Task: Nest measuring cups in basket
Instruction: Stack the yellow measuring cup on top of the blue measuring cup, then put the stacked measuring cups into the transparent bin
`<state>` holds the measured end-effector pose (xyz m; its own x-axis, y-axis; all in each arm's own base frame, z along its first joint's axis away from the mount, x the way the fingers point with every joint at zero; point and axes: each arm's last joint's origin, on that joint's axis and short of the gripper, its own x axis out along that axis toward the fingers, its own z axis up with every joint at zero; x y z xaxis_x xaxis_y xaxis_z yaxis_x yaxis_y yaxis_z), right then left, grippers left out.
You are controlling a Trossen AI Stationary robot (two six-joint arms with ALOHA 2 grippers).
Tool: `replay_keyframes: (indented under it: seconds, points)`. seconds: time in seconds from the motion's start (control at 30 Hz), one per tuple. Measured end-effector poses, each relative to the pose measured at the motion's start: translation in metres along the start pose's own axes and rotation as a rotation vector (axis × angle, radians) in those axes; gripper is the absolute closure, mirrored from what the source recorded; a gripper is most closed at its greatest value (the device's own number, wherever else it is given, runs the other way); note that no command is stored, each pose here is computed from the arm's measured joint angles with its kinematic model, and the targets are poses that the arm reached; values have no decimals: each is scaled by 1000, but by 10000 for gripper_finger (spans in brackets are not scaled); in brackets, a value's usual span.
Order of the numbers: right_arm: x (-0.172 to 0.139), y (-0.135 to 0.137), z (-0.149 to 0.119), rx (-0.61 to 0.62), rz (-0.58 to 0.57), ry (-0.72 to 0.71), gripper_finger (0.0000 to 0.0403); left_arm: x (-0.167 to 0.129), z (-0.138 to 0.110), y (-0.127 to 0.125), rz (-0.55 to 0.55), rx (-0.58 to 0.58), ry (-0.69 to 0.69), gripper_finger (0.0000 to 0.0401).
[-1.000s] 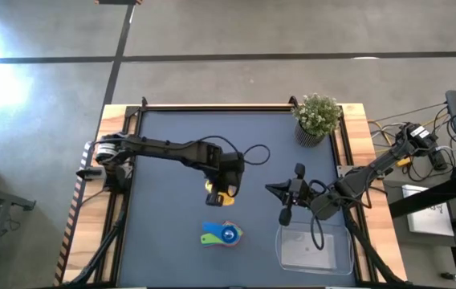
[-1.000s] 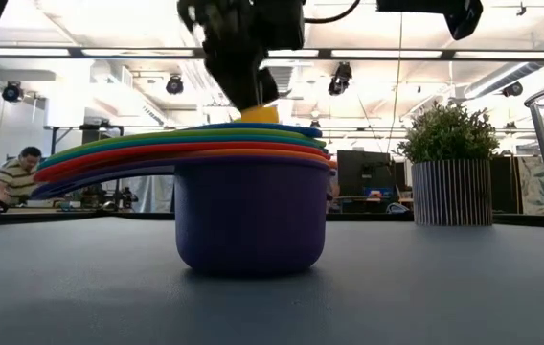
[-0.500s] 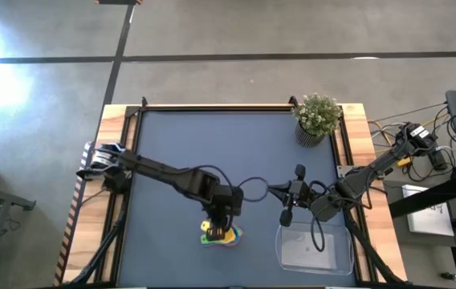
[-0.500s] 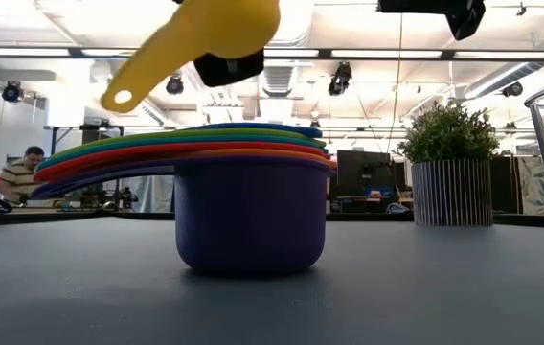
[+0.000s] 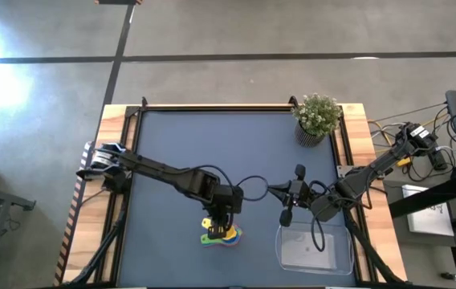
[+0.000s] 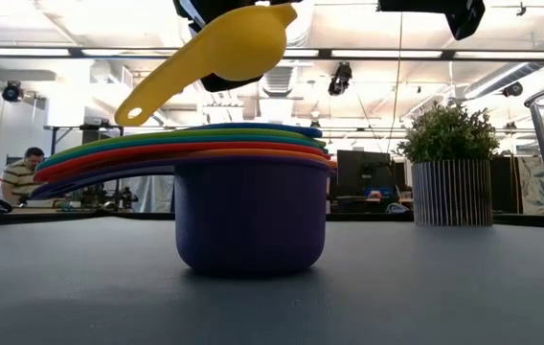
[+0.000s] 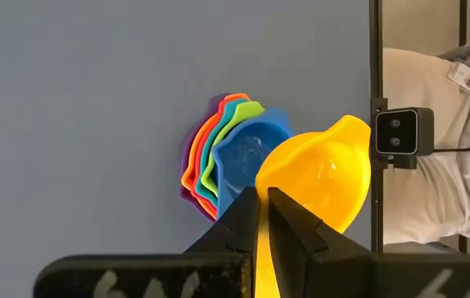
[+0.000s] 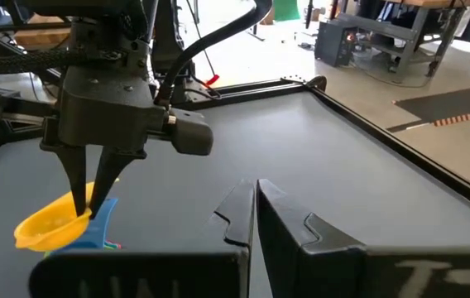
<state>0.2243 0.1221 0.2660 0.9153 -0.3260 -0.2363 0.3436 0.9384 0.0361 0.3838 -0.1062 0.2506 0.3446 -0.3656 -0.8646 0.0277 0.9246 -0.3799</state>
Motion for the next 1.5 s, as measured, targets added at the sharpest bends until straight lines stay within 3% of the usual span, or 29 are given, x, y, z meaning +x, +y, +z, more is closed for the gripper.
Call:
replay_keyframes:
  seconds: [0.57, 1.1, 1.27, 1.5]
  points:
    - [0, 0, 0, -6, -1, 3, 394, 23, 0, 8, 4, -20, 61, 395]
    - [0, 0, -1, -5, -1, 5, 394, 21, -5, 8, -15, -19, 119, 276]
    - [-2, 1, -2, -15, 8, 13, 394, 9, -16, 11, 92, 18, 183, 265]
    - [-6, 4, -4, -29, 29, 21, 394, -36, -18, 4, 244, 93, 20, 265]
